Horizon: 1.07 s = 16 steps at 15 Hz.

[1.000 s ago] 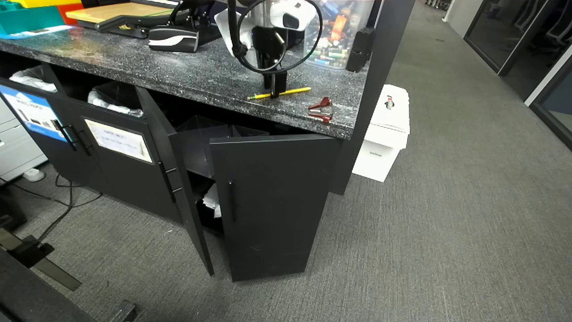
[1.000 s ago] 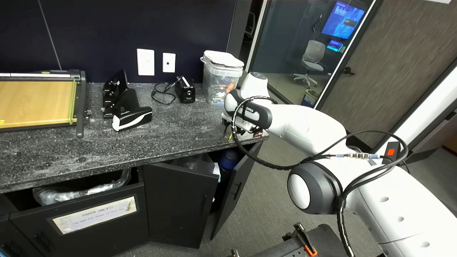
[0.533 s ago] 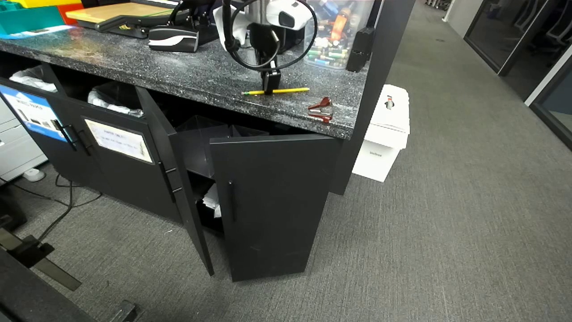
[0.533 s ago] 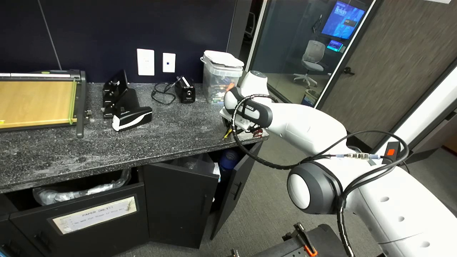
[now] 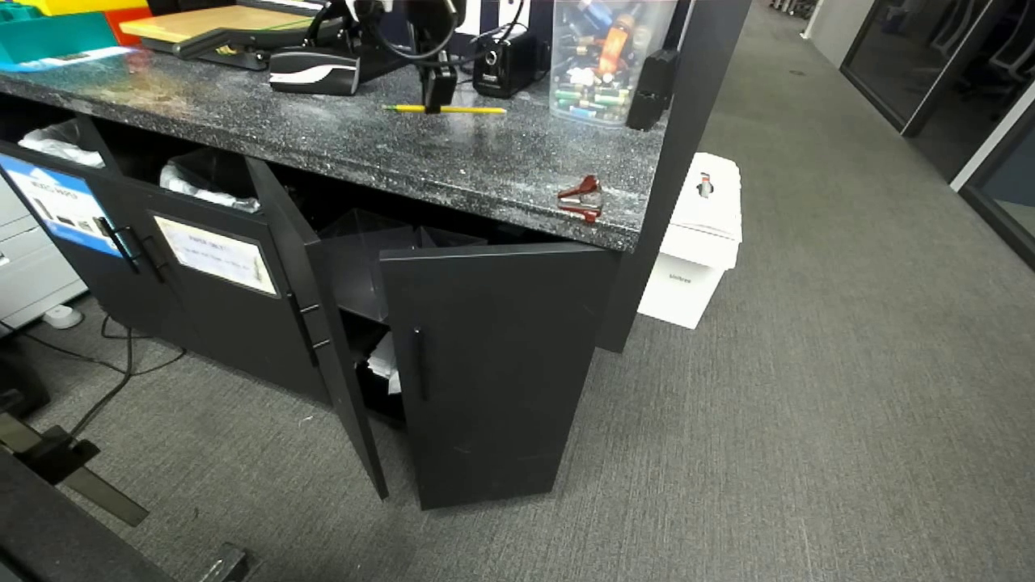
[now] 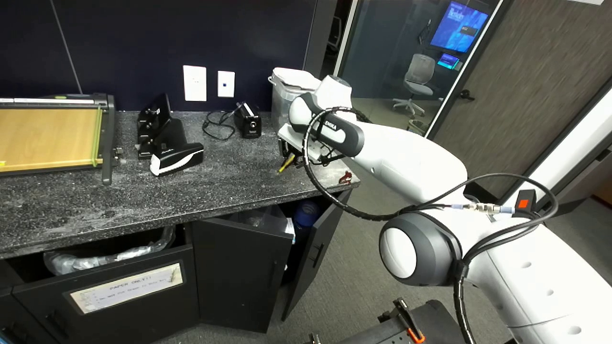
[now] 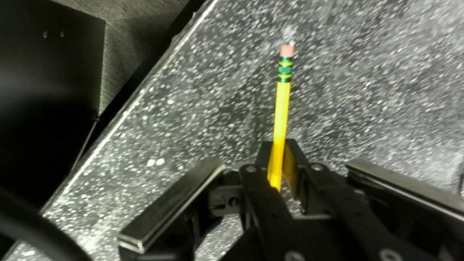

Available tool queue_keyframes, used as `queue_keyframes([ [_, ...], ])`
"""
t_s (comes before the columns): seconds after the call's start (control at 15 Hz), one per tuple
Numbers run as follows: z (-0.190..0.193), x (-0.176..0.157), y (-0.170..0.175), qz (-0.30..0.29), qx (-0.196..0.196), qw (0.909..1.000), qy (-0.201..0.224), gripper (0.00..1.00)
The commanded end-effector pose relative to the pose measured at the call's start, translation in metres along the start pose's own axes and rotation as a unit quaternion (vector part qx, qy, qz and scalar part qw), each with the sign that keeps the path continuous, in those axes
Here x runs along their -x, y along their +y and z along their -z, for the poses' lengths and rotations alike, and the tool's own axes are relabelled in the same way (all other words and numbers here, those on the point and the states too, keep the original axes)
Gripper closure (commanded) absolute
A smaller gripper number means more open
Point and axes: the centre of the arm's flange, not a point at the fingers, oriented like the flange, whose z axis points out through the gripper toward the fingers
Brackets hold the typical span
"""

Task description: Pick up the pencil and move it slightly to the left.

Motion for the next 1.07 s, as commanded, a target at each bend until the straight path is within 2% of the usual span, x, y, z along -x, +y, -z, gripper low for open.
queue_keyframes([
  [0.0,-0.020,-0.013,-0.081,0.062,-0.018,0.9978,-0.008,0.97],
  [0.2,-0.042,0.004,-0.099,0.109,-0.014,0.9939,0.010,0.97],
  [0.47,-0.071,0.011,-0.102,0.140,-0.027,0.9884,0.051,0.97],
  [0.67,-0.088,0.008,-0.097,0.146,-0.043,0.9866,0.060,0.97],
  [0.93,-0.099,0.004,-0.091,0.149,-0.041,0.9858,0.065,0.97],
  [1.0,-0.099,0.003,-0.090,0.147,-0.041,0.9861,0.065,0.62],
])
